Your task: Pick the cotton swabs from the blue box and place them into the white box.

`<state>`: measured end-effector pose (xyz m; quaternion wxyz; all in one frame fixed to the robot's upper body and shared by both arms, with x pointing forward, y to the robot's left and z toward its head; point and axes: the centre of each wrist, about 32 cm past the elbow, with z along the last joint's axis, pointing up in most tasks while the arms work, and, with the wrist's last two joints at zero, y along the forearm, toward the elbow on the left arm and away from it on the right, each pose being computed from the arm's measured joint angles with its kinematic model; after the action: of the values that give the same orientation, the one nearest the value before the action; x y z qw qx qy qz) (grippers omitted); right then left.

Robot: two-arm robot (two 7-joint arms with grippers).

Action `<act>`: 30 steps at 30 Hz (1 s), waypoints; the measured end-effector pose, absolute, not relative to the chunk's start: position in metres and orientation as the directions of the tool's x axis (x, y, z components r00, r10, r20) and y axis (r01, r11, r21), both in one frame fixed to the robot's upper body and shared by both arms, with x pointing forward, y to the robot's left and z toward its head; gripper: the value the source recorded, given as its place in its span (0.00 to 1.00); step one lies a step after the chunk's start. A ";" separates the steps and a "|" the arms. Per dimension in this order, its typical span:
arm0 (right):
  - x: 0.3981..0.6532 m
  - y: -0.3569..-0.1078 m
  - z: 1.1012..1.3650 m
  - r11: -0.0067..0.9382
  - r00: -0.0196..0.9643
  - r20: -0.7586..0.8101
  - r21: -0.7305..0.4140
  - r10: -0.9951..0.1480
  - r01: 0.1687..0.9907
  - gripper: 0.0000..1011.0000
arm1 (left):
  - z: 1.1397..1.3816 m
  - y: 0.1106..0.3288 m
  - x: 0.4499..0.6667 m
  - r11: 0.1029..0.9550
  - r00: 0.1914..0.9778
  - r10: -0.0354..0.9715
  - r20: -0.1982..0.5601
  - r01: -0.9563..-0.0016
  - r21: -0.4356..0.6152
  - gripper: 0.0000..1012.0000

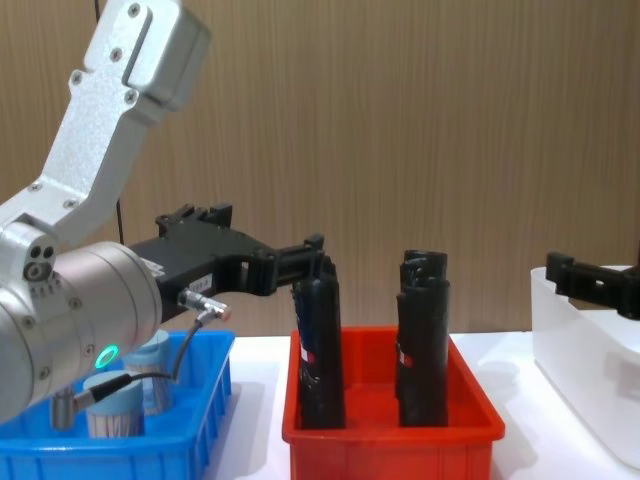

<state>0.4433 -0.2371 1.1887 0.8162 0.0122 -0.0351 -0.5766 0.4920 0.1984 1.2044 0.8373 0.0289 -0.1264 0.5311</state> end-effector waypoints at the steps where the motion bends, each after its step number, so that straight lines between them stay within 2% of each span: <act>1: 0.443 -0.237 1.189 0.335 0.333 0.043 0.060 -0.942 0.940 0.99 | 1.204 0.198 0.492 0.434 0.404 0.882 0.242 -0.897 -0.086 0.99; 30: 0.443 -0.237 1.189 0.335 0.333 0.043 0.060 -0.942 0.940 0.99 | 1.204 0.198 0.492 0.434 0.404 0.882 0.242 -0.897 -0.086 0.99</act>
<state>0.4433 -0.2371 1.1887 0.8162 0.0122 -0.0351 -0.5766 0.4920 0.1984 1.2044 0.8374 0.0289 -0.1264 0.5310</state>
